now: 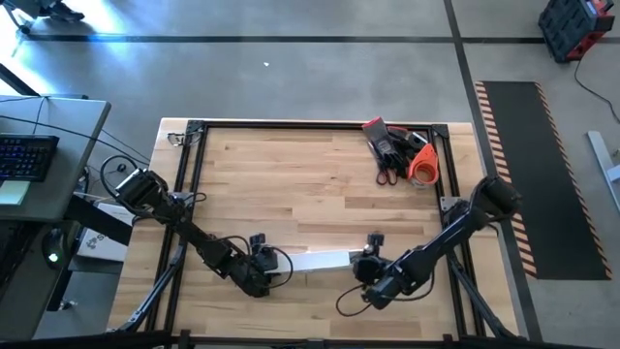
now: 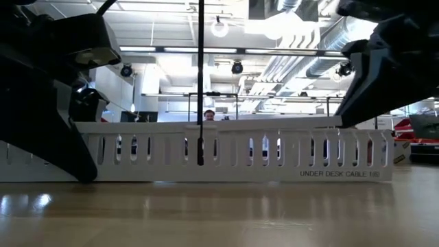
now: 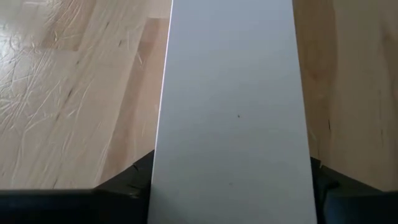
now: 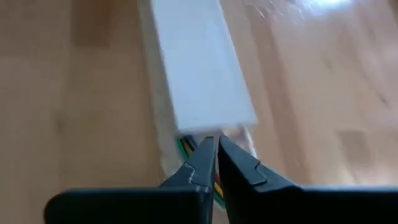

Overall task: Ziptie cables
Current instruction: Close the white cable duct

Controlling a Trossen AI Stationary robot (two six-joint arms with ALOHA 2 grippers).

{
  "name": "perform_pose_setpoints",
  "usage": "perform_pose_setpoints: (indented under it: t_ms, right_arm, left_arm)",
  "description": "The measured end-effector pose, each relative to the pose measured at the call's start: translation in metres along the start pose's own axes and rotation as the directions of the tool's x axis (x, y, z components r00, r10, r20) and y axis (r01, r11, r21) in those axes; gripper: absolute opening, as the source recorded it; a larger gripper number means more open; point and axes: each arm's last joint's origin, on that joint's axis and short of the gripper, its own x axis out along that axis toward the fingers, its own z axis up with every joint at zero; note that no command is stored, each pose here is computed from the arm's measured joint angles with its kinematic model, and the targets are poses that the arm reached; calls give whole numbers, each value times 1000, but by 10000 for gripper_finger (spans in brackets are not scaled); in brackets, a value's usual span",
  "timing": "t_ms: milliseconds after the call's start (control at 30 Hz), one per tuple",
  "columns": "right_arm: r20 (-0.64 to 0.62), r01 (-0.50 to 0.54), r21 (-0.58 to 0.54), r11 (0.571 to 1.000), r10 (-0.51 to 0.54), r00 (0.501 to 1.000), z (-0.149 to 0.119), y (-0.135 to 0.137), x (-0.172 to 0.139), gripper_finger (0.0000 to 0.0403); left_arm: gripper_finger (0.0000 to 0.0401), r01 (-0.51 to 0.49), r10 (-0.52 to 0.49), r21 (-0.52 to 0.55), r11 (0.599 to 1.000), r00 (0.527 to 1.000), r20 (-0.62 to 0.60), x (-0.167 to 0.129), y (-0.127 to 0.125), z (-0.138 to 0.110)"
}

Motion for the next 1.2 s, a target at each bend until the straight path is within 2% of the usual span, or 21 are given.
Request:
perform_pose_setpoints:
  t_ms: [533, 1000, 1200]
  right_arm:
    - [93, -66, -37, 997, 69, 993, 18, -13, 22, 0]
    - [79, -113, -86, 990, 120, 990, 28, -29, 37, 0]
    - [76, -150, -100, 984, 158, 985, 29, -28, 50, 0]
  left_arm:
    - [197, 25, -24, -25, 999, 999, 35, 6, 7, 11]
    - [197, 29, -26, -30, 999, 996, 80, 14, 18, 25]
    - [196, 22, -21, -7, 1000, 997, 79, 17, 16, 30]
